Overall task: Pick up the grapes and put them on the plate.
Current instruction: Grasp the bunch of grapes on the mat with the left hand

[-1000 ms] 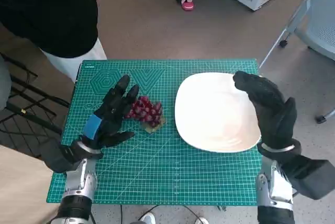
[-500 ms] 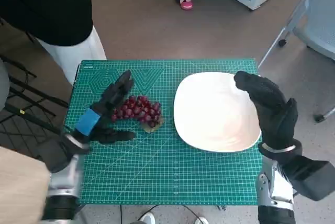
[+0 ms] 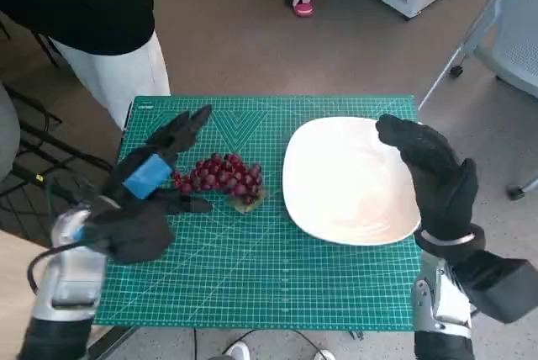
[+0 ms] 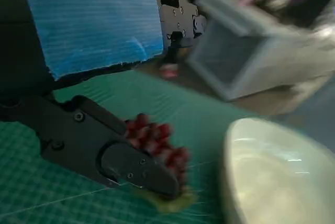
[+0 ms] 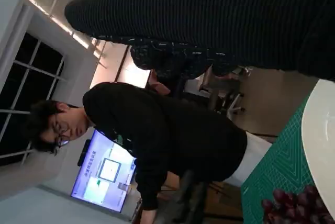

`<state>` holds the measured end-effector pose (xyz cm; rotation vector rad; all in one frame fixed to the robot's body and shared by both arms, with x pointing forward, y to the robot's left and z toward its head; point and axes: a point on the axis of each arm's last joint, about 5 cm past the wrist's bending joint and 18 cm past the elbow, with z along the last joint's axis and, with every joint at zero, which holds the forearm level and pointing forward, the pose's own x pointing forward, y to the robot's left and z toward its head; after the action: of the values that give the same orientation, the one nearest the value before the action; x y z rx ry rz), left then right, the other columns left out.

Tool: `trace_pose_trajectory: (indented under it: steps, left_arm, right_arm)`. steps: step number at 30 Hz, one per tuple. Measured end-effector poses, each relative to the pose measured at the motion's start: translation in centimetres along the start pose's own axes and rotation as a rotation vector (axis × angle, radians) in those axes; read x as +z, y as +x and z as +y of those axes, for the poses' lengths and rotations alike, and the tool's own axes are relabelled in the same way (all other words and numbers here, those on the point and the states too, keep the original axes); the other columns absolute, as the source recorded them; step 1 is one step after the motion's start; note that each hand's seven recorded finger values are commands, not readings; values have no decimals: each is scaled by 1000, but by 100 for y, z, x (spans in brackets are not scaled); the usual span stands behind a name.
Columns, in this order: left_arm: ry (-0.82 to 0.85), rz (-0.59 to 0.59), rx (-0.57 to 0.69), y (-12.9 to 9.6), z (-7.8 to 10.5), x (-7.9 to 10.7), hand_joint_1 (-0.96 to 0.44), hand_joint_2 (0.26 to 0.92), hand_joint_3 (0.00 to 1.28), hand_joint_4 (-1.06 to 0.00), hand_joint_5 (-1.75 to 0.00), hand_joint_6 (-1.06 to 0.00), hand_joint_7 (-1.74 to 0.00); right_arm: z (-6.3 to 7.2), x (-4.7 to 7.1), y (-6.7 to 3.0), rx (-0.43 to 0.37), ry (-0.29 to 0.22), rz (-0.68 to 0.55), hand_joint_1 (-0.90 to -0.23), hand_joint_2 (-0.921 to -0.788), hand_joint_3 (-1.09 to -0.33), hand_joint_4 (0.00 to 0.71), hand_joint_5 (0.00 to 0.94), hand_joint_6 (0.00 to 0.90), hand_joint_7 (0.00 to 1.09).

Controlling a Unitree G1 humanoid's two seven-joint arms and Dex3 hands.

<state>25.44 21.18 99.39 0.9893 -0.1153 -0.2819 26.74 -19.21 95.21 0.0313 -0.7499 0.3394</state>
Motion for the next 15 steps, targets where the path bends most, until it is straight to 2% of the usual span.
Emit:
trace_pose_trajectory:
  steps: [8,15]
  left_arm:
    - [71,116,-32,88,-95,74,-163,711,1,1,1,-159,-24]
    - [120,147,-46,160,-118,149,-191,710,0,1,1,-166,-15]
  right_arm:
    - [1,-1,-3,-1,0,1,-643,-921,-755,315,1,-1,363]
    - [1,-1,-4,-2,1,1,-643,-921,-754,316,1,-1,363]
